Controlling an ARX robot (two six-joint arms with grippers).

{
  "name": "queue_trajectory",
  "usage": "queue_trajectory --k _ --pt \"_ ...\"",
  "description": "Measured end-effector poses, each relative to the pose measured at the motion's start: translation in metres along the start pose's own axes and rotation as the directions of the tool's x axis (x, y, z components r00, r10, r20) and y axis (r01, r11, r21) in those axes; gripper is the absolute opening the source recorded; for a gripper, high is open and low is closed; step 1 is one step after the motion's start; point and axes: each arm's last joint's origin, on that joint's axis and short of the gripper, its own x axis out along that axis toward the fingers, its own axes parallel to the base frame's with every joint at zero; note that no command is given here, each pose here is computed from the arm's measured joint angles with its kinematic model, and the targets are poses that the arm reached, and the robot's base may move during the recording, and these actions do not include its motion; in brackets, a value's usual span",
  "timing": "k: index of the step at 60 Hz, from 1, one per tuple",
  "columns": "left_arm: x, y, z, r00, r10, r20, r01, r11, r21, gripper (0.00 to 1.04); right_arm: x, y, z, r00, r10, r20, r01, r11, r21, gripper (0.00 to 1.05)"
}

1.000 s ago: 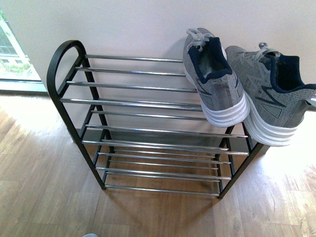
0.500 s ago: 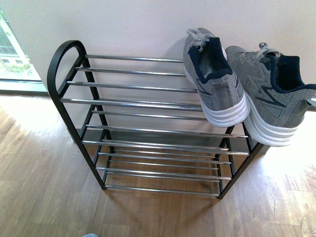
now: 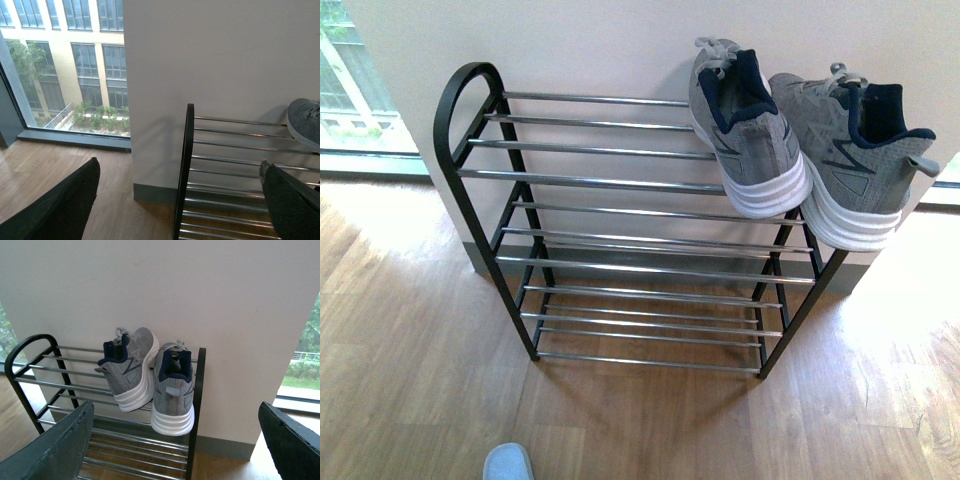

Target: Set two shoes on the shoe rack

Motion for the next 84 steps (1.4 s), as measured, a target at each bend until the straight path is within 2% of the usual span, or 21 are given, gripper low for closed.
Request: queue_trajectory --k 84 --pt "0.0 0.0 0.0 1.0 0.002 0.0 -0.002 1.0 0.0 0.95 0.0 0.0 -0.0002 1.0 0.003 -0.002 -0.003 1.0 0.0 0.95"
